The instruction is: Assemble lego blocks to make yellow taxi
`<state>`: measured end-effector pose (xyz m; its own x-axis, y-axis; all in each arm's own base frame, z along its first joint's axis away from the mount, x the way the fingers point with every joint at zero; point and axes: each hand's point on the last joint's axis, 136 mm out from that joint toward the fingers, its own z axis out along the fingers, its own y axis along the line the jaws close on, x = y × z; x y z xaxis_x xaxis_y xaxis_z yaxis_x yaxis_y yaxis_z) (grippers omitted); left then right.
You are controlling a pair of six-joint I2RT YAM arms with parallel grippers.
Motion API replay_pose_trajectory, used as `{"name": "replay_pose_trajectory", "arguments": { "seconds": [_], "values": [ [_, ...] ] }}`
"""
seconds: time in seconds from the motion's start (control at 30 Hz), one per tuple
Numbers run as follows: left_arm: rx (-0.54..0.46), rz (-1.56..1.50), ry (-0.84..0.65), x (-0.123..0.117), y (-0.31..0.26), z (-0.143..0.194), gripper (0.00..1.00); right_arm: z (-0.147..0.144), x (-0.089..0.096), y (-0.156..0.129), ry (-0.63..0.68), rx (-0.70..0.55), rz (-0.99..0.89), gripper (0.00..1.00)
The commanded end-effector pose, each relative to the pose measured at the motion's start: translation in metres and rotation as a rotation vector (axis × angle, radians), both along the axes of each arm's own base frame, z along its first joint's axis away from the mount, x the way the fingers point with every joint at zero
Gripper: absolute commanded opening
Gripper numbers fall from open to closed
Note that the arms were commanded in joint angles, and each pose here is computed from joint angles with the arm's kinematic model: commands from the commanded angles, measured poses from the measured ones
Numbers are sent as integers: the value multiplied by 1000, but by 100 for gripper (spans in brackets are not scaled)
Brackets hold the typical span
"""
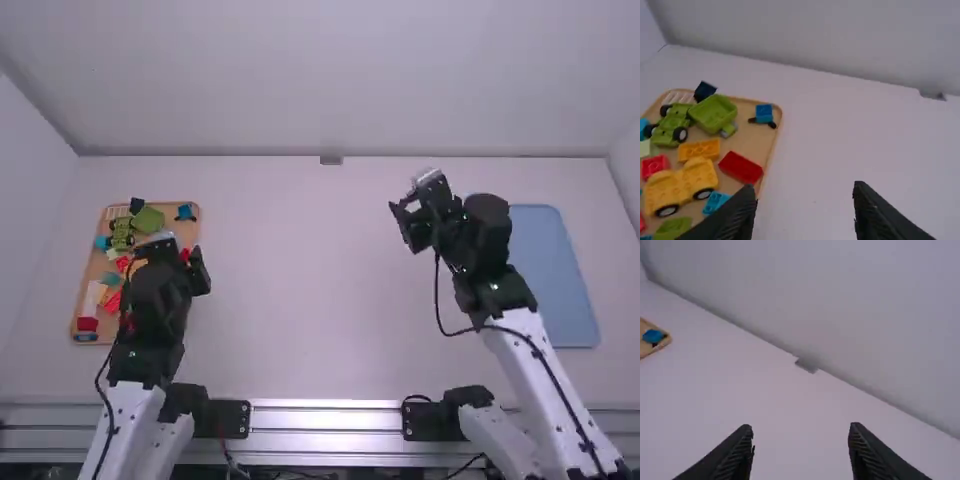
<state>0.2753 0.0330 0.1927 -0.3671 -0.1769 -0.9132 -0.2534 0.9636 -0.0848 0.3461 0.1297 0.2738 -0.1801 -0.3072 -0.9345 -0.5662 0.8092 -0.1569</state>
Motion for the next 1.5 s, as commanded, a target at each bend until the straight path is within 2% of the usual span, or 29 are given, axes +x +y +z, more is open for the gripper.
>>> {"name": "replay_pose_trajectory", "arguments": {
  "seconds": [0.0,0.1,0.23,0.27,0.33,0.5,0.73,0.87,1.03,1.2,1.23,1.3,1.47],
  "values": [
    [-30,93,-12,4,11,15,56,14,11,27,-23,-22,120,56],
    [-5,122,41,12,16,17,64,15,32,58,-16,-47,220,63],
    [49,139,98,22,21,21,71,7,51,94,7,-64,343,71],
    [49,139,98,22,21,21,71,7,51,94,7,-64,343,71],
    [47,166,116,28,24,24,76,-3,52,119,33,-69,471,76],
    [22,275,123,37,36,31,84,-18,35,158,40,-26,808,84],
    [4,385,115,44,48,43,92,-26,30,178,99,121,1025,92],
    [2,416,137,45,54,52,96,-36,31,188,128,143,1073,96],
    [-53,366,202,43,60,71,99,-44,35,196,129,152,1108,98],
    [-113,457,229,24,83,87,99,-44,39,193,109,155,1114,99],
    [-135,517,244,12,94,89,99,-44,39,193,109,154,1113,99],
    [-166,591,265,-4,110,89,99,-44,37,196,111,154,1120,99],
    [-244,657,307,-20,133,76,99,-43,33,201,100,150,1133,99]
  ]
}}
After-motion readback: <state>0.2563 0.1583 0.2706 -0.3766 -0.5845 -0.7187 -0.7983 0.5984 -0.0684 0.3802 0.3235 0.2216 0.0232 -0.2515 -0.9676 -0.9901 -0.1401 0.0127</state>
